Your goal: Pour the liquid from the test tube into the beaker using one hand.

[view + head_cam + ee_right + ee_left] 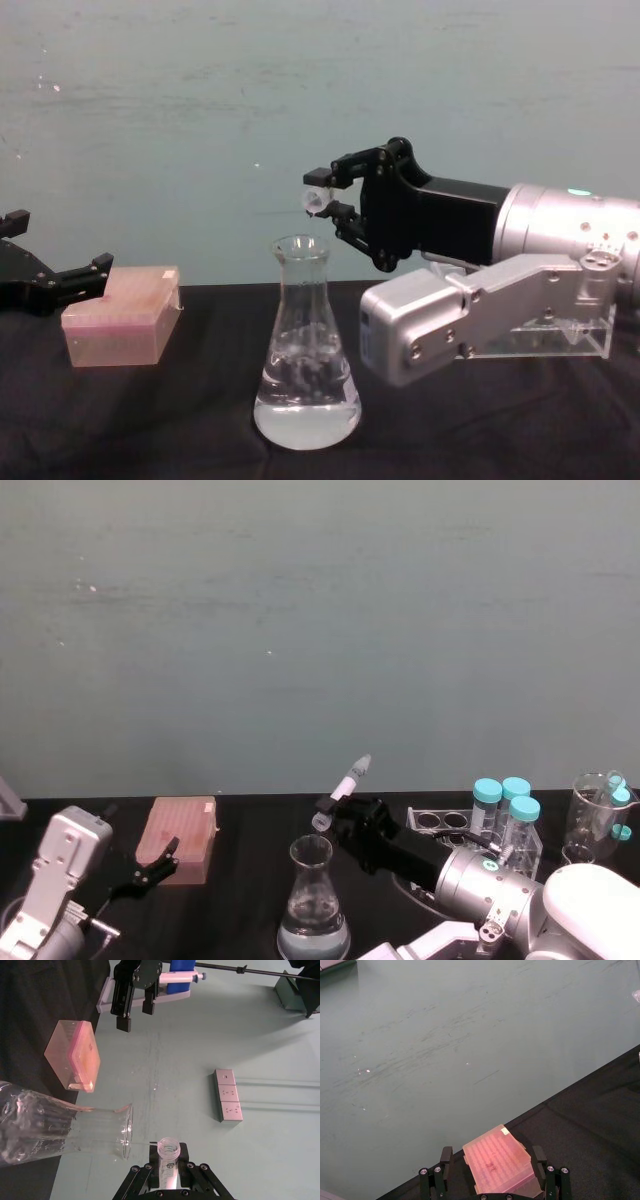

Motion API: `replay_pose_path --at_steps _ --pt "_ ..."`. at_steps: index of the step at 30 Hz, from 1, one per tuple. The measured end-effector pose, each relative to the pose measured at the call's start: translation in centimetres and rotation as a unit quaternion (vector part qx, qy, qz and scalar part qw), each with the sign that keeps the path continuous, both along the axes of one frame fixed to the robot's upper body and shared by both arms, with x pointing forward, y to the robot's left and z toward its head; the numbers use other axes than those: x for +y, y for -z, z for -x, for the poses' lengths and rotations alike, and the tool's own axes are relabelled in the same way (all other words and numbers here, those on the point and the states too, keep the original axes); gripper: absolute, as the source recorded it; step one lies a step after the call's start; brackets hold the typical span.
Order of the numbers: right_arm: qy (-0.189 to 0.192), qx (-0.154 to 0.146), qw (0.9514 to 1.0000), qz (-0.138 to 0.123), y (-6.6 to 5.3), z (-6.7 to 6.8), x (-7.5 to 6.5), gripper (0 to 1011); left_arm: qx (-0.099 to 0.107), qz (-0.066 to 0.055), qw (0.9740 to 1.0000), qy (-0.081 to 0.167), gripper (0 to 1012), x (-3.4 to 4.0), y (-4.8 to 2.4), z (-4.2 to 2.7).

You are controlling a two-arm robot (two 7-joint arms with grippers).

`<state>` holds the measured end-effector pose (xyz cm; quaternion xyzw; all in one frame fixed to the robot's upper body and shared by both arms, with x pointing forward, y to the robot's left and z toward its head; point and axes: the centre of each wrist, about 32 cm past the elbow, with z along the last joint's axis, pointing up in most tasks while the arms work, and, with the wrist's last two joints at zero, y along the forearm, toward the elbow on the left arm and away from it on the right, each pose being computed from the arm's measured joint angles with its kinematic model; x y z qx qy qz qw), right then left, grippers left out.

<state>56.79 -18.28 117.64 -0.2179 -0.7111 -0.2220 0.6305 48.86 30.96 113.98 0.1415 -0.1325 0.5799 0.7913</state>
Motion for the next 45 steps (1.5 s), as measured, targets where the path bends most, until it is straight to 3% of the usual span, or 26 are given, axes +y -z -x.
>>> replay_pose_path --at_steps 21,27,33,34,35,37,38,39,40,44,45 --pt "0.002 0.009 1.0 -0.004 0.1 0.0 0.2 216 0.0 0.0 1.0 0.0 1000 0.0 0.0 0.0" --pt "0.015 0.042 0.9983 -0.038 -0.2 0.0 0.2 215 0.0 0.0 1.0 0.0 1000 0.0 0.0 0.0" --pt "0.029 0.107 0.988 -0.108 -1.0 0.4 0.2 215 0.0 0.0 1.0 0.0 1000 0.0 0.0 0.0" --pt "0.029 0.117 0.9856 -0.118 -1.2 0.4 0.2 215 0.0 0.0 1.0 0.0 1000 0.0 0.0 0.0" --pt "0.031 0.141 0.9793 -0.142 -1.4 0.6 0.2 216 0.0 0.0 1.0 0.0 1000 0.0 0.0 0.0" --pt "0.032 0.165 0.9712 -0.169 -1.8 0.7 0.1 216 0.0 0.0 1.0 0.0 1000 0.0 0.0 0.0" --pt "0.034 0.192 0.9613 -0.195 -2.1 0.8 0.0 216 0.0 0.0 1.0 0.0 1000 0.0 0.0 0.0" --pt "0.036 0.206 0.9552 -0.209 -2.3 0.9 0.0 215 0.0 0.0 1.0 0.0 1000 0.0 0.0 0.0" --pt "0.041 0.233 0.9422 -0.237 -2.6 1.0 -0.1 216 0.0 0.0 1.0 0.0 1000 0.0 0.0 0.0" --pt "0.056 0.286 0.9104 -0.293 -3.1 1.2 -0.3 215 0.0 0.0 1.0 0.0 1000 0.0 0.0 0.0" --pt "0.066 0.308 0.8944 -0.317 -3.2 1.3 -0.5 216 0.0 0.0 1.0 0.0 1000 0.0 0.0 0.0"
